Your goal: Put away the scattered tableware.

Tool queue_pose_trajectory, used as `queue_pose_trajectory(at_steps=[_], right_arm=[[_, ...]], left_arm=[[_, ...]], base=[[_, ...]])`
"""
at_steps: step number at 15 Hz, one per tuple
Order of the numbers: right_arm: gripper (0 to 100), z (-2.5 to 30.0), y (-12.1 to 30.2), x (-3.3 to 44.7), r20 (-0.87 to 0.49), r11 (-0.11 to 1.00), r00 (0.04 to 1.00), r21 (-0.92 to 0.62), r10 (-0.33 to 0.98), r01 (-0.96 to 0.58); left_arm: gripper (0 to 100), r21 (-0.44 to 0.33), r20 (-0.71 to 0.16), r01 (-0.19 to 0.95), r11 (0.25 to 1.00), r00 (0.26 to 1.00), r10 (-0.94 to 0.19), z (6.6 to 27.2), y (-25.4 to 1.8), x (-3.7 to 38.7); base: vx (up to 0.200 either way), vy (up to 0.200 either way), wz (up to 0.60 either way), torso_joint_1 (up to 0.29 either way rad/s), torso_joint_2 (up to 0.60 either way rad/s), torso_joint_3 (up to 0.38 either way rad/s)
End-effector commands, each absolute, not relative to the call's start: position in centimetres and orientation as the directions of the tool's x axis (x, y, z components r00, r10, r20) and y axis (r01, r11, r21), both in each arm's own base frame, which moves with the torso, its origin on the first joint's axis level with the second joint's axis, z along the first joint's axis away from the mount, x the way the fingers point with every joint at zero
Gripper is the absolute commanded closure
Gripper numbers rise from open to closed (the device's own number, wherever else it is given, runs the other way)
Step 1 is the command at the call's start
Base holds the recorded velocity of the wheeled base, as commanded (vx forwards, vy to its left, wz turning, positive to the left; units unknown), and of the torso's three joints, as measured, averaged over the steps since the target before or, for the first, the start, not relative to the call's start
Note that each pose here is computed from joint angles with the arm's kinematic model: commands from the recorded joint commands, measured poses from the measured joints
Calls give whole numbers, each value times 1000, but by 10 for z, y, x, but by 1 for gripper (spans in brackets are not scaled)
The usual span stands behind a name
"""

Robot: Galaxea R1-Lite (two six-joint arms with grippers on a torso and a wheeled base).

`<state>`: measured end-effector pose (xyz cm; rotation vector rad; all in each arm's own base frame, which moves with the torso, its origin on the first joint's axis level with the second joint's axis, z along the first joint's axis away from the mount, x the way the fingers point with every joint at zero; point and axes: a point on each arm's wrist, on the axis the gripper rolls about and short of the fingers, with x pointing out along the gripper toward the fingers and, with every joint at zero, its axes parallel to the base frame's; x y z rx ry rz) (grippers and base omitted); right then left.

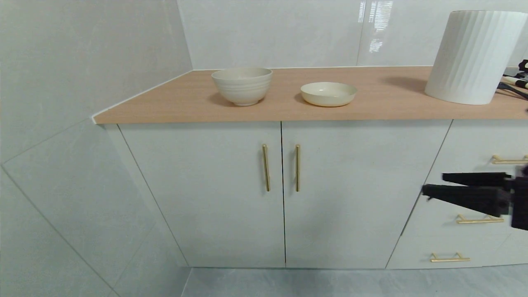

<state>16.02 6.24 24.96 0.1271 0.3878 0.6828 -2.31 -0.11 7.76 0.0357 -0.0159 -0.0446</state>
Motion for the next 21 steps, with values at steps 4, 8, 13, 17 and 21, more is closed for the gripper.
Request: queue_pose_trajectory(at_steps=[4, 8, 13, 17, 21], right_arm=[[0, 208, 156, 264, -423, 677, 543, 299, 726, -672], [0, 179, 179, 298, -388, 664, 550, 292, 740, -688], [0, 170, 196, 316, -266, 638, 581, 352, 770, -685], [0, 156, 211, 328, -237, 632, 588, 367, 773, -683], [0, 141, 231, 337, -198, 663, 642, 368, 741, -652]], left_arm=[[0, 36, 15, 44, 998, 999, -44, 78, -1, -23], [0, 36, 15, 44, 998, 999, -44, 78, -1, -23], [0, 36, 15, 44, 998, 999, -44, 78, -1, -23], [0, 36, 15, 44, 998, 999, -44, 78, -1, -23], [0, 36, 15, 44, 998, 999, -44, 78, -1, -23]], base=[[0, 0, 0, 0, 0, 0], [0, 0, 0, 0, 0, 0], [0, 0, 0, 0, 0, 0], [0, 0, 0, 0, 0, 0], [0, 0, 0, 0, 0, 0]])
